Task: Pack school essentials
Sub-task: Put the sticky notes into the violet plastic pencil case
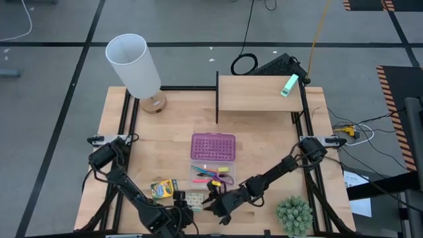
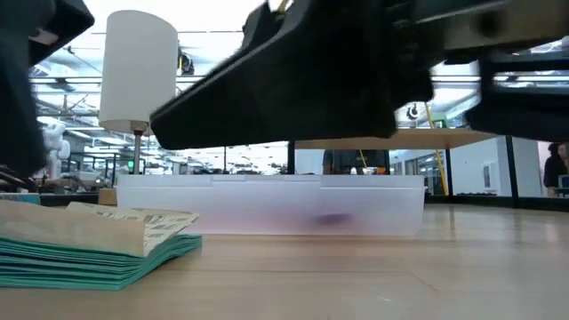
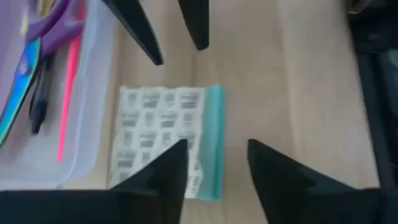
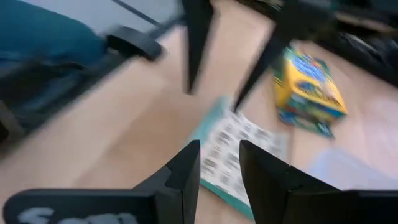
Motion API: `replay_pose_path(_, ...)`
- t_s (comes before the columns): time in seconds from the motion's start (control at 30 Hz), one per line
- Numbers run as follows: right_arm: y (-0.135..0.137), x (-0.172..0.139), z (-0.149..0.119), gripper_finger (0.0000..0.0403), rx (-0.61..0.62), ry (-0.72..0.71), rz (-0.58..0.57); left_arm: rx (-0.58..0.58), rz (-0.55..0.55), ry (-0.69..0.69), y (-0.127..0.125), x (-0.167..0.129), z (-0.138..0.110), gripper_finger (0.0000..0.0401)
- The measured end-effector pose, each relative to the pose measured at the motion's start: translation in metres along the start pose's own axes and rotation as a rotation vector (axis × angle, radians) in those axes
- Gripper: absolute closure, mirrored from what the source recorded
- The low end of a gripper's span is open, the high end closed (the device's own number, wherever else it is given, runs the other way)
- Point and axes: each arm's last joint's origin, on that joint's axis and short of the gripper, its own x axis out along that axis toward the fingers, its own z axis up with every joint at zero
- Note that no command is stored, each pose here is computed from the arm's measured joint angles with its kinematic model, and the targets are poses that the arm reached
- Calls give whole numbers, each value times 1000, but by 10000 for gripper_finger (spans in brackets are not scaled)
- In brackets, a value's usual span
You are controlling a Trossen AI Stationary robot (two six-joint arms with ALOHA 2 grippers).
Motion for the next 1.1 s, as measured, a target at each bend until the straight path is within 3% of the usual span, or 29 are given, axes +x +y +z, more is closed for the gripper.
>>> replay_pose_path(0.13,-7,1,-5,298,66,53,-86,-65,5,-2,0,0,0,203)
replay_pose_path(0.53,-9,2,-9,298,54,80,-64,6,-18,-79,2,21,-10,201)
replay_pose_path(0.77,-9,2,-9,298,48,80,-65,5,3,-54,14,33,-14,203)
replay_pose_path(0.9,-9,2,-9,298,44,80,-67,32,-3,-50,14,34,-16,235)
replay_pose_path(1.1,-9,2,-9,298,44,81,-66,82,-2,-43,14,35,-19,318)
